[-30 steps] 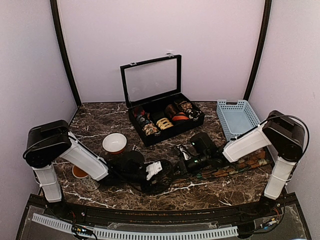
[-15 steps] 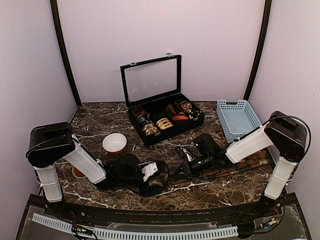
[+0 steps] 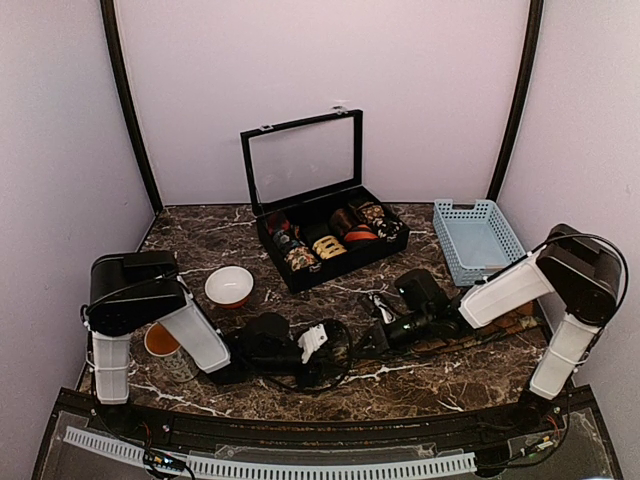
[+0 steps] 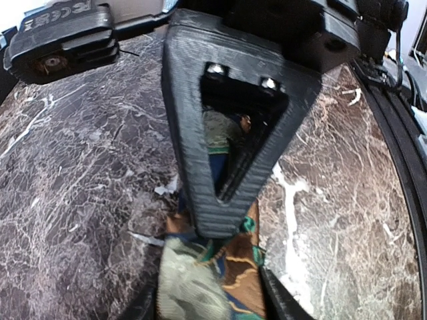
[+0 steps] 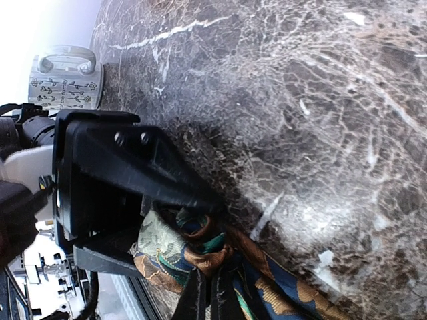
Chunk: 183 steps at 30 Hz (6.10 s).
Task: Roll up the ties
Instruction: Roll the tie at the center of the board.
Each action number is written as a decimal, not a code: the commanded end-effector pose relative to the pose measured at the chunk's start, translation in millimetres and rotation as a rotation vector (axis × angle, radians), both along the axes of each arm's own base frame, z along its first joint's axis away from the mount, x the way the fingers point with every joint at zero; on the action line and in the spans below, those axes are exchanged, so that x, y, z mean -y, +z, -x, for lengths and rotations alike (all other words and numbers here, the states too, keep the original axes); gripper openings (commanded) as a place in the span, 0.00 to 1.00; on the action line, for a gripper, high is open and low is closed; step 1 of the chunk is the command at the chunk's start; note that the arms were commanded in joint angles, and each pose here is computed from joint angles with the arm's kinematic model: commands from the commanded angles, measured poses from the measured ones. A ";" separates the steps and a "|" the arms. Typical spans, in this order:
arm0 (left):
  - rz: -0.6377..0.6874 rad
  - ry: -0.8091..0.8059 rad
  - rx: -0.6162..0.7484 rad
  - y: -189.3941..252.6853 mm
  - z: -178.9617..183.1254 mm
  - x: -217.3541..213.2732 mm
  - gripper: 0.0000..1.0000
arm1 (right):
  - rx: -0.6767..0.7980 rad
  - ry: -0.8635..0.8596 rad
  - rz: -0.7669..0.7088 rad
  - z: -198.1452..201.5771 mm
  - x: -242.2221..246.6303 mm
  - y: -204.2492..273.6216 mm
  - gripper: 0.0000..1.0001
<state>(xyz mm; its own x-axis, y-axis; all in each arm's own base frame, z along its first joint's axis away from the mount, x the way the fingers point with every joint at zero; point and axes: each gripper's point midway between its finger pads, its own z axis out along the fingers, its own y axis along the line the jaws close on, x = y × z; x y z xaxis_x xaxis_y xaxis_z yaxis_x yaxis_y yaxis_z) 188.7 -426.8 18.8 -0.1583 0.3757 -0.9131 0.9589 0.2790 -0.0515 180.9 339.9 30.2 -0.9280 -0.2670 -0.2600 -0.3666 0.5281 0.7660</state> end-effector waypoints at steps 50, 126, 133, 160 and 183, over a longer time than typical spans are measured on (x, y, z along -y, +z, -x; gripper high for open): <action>0.094 -0.044 0.184 13.4 3.5 -3.6 0.64 | -0.135 -0.015 0.134 11.6 14.5 -48.5 0.00; 0.171 0.018 0.170 54.7 1.5 0.7 0.91 | -0.190 -0.074 0.088 12.5 40.2 -52.6 0.00; 0.153 0.003 0.138 35.3 -5.9 25.5 0.77 | -0.189 -0.079 0.078 11.5 38.7 -50.3 0.00; -0.363 -0.064 -0.073 -39.9 31.7 -49.6 0.21 | -0.078 0.052 -0.112 11.5 -15.2 32.9 0.50; -0.278 -0.031 -0.081 -18.0 22.5 -42.8 0.53 | -0.035 0.127 0.039 13.8 -16.1 -7.1 0.00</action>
<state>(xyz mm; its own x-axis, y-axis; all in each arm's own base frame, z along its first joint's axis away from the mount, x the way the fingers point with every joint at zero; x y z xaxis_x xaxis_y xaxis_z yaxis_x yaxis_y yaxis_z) 176.2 -407.1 21.3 -0.1455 0.5632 -0.8134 0.9708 0.2398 -0.0076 161.7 370.5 46.2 -0.8993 -0.3819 -0.2130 -0.3831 0.4534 0.8048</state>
